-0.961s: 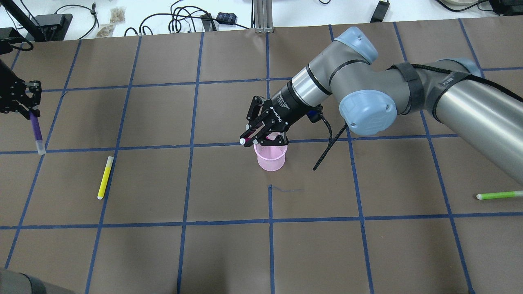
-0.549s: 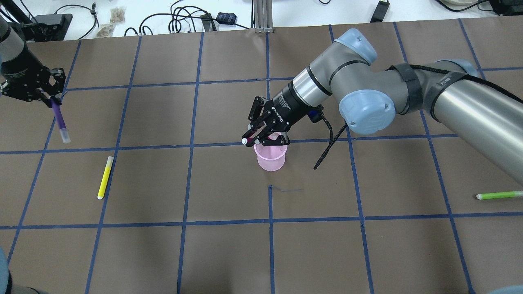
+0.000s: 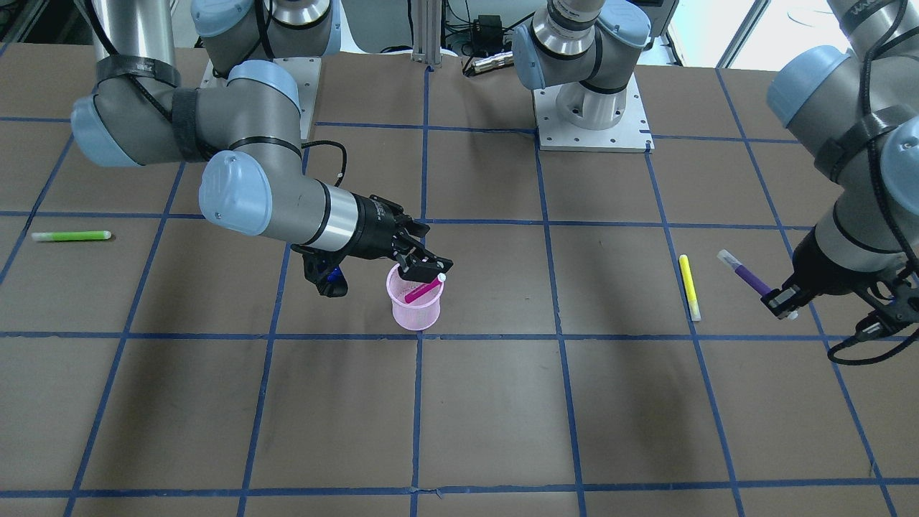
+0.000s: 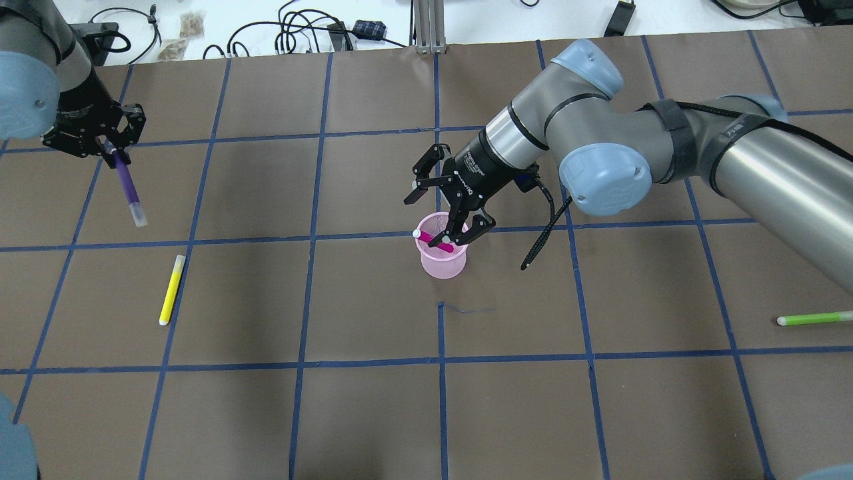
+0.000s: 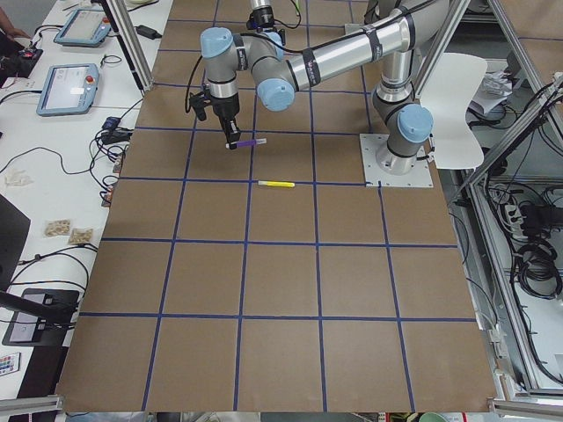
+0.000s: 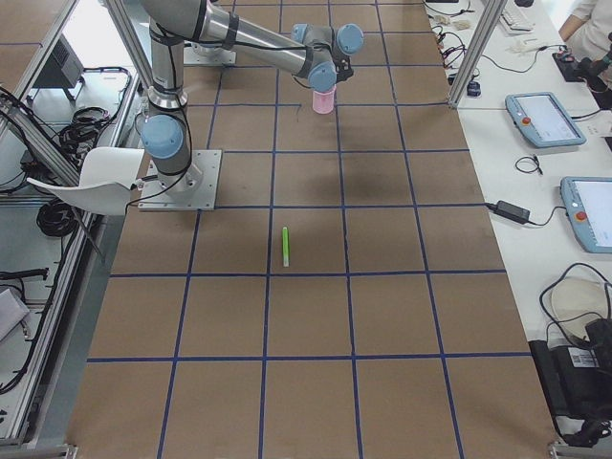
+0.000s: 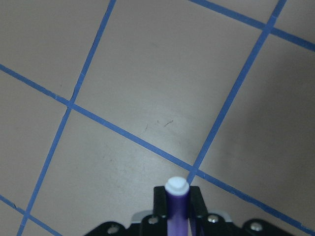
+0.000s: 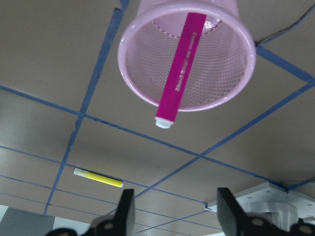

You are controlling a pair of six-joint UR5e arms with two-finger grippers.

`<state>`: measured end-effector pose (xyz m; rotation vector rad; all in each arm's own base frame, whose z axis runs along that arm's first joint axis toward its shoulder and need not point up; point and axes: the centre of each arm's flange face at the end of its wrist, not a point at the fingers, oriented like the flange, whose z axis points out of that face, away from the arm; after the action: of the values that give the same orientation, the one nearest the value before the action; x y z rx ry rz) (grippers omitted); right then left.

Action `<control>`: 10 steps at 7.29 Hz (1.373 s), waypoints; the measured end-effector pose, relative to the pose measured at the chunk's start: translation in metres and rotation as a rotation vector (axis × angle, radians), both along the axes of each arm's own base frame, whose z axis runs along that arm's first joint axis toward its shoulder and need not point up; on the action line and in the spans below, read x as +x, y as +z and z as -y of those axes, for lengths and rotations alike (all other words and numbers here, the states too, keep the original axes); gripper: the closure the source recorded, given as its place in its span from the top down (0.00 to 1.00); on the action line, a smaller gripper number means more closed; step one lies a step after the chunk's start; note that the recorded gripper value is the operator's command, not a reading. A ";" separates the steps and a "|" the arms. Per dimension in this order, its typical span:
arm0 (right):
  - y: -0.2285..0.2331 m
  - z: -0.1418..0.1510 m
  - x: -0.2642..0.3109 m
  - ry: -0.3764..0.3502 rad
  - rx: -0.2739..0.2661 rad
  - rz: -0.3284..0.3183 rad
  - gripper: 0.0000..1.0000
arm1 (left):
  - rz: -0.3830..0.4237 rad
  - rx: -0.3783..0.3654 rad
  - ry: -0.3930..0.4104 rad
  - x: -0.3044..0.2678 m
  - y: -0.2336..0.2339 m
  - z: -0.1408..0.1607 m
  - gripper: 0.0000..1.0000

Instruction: Insert purple and pink pens into pink cup

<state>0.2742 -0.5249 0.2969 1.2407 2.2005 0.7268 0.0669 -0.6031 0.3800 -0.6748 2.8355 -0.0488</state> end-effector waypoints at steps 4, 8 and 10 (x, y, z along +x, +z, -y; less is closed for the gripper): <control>0.073 -0.001 -0.074 0.267 -0.328 -0.233 1.00 | 0.001 -0.182 -0.006 -0.136 0.011 0.014 0.00; 0.162 0.004 -0.155 0.654 -0.531 -0.541 1.00 | -0.080 -0.354 0.055 -0.315 -0.005 -0.025 0.00; 0.187 0.015 -0.152 0.760 -0.565 -0.574 1.00 | -0.098 -0.399 0.073 -0.372 -0.021 -0.057 0.00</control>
<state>0.1224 -0.5398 0.4841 0.3130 3.0827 -0.0703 -0.3055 -0.5457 0.3588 -0.8796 2.9169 -0.5978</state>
